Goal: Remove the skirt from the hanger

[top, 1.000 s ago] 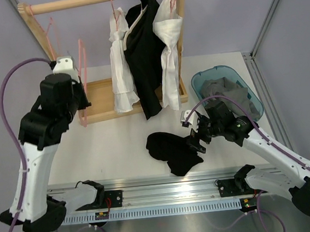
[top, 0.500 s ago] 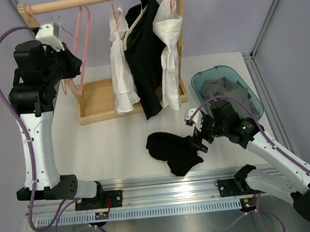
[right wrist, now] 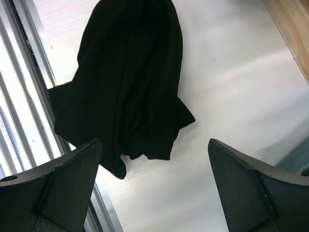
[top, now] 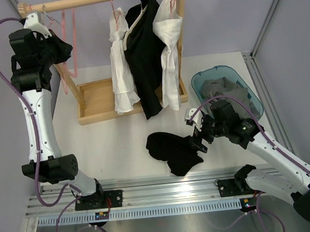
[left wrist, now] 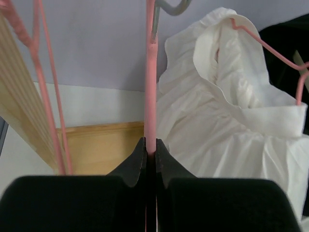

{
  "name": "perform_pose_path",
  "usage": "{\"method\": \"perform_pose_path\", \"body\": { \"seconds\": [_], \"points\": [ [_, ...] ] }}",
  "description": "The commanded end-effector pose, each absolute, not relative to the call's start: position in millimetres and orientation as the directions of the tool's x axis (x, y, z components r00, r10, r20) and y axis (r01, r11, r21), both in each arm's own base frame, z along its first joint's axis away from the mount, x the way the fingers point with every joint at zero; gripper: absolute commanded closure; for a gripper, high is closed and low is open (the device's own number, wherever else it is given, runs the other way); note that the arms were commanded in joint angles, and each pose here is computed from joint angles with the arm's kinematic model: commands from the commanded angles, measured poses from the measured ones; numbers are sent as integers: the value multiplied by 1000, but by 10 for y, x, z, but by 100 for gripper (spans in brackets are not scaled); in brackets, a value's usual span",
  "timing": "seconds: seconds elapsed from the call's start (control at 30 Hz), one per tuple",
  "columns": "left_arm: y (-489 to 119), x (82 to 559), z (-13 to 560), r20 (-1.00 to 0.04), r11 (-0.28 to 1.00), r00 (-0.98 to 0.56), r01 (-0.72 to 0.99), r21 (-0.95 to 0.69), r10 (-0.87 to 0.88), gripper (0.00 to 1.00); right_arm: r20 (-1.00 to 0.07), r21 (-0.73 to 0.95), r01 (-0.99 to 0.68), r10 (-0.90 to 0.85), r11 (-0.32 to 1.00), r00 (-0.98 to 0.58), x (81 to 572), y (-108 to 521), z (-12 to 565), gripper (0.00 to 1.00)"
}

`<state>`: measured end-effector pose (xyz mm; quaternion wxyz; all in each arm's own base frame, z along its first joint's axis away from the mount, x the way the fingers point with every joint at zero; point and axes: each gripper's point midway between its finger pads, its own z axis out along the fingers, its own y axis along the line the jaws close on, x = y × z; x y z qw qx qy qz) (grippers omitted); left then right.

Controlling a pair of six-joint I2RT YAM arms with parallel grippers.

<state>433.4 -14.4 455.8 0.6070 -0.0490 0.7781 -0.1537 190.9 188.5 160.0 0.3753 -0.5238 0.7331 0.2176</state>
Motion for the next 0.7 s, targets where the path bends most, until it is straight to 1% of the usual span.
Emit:
{"method": "perform_pose_path", "body": {
  "seconds": [0.0, 0.4, 0.53, 0.6, 0.67],
  "points": [
    [-117, 4436, 4987, -948, 936, -124, 167, -311, -293, 100, -807, -78, -930, -570, 359, -152, 1930, 1924, 1685, 0],
    [-82, 4691, 4957, -943, 929, -115, 170, -329, -313, 100, -804, -67, -936, -575, 345, -154, 1948, 1961, 1681, 1],
    [-69, 4788, 4804, -937, 928, -149, 158, -338, -316, 100, -805, -55, -942, -572, 332, -155, 1949, 1991, 1713, 1],
    [-68, 4798, 4751, -934, 927, -159, 154, -343, -319, 99, -801, -40, -949, -578, 312, -156, 1917, 2005, 1701, 0],
    [-79, 4774, 4752, -934, 925, -160, 159, -344, -320, 94, -806, -17, -969, -577, 247, -133, 1838, 2064, 1710, 0]
  ]
}}
